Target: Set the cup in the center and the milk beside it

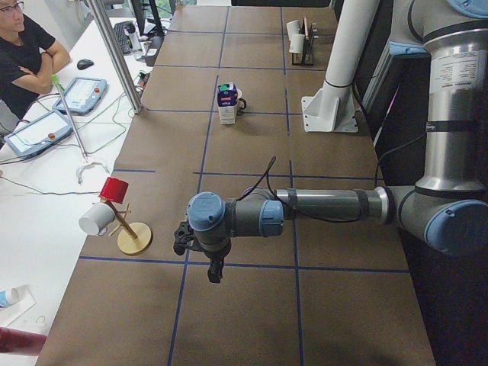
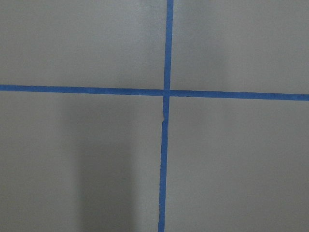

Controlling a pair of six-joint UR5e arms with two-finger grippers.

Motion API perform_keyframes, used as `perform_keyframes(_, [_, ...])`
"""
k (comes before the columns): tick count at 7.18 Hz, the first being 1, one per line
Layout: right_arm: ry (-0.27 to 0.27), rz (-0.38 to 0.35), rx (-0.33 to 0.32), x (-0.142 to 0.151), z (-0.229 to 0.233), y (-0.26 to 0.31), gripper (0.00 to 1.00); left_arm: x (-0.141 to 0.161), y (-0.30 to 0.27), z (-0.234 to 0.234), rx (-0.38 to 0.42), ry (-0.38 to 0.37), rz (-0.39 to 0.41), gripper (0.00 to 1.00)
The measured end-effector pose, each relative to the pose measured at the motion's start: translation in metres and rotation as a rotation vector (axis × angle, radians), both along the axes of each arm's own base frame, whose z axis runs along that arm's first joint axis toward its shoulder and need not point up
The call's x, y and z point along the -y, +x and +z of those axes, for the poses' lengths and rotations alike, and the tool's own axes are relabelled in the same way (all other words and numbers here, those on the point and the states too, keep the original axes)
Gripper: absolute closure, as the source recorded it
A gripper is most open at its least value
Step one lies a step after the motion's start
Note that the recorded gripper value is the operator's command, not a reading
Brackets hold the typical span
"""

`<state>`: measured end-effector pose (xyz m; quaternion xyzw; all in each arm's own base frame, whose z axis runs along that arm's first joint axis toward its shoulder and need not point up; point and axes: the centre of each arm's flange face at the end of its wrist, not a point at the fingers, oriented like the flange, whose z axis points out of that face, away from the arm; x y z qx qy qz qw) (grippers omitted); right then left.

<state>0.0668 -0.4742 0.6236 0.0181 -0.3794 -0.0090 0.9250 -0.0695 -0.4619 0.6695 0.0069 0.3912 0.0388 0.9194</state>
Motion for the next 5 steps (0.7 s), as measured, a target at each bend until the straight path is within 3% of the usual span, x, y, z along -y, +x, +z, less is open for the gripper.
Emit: perform_keyframes(5, [-0.040,0.000,-0.004,-0.002,0.025,0.000,0.00,-0.002,-0.001,0.002,0.003,-0.007,-0.005,0.00])
